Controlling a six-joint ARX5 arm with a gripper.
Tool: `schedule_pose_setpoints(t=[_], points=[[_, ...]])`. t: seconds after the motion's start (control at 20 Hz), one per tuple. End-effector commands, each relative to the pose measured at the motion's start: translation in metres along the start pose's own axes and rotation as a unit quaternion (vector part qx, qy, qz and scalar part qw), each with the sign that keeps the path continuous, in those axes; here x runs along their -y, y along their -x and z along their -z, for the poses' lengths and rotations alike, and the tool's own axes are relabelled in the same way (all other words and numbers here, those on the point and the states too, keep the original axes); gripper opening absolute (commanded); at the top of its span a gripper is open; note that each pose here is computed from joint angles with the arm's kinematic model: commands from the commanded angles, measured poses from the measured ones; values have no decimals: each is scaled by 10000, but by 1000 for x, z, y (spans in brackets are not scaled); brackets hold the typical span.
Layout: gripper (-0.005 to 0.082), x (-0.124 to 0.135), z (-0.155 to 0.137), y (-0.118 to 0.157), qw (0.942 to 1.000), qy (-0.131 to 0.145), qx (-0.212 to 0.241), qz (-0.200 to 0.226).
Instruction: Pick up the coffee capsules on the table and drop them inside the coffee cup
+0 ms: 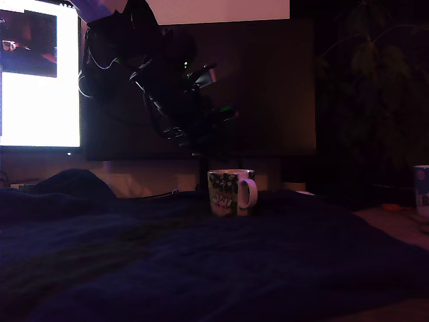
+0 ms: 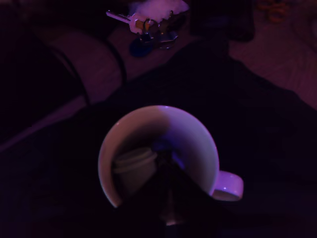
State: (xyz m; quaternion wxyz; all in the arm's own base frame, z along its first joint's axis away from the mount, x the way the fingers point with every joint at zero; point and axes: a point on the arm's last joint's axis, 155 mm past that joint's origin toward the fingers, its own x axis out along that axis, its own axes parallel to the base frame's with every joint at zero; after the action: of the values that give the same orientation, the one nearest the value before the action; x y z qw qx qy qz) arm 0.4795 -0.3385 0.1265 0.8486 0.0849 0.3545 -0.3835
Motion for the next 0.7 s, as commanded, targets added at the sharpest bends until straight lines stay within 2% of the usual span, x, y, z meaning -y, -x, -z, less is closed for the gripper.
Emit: schedule_pose_setpoints(t=[0.0, 0.3, 0.65], points=[[-24, 3, -9, 11, 9999, -90, 108, 25], [-24, 3, -5, 24, 9996, -212, -8, 162], [-24, -7, -21, 62, 9994, -246, 185, 171]])
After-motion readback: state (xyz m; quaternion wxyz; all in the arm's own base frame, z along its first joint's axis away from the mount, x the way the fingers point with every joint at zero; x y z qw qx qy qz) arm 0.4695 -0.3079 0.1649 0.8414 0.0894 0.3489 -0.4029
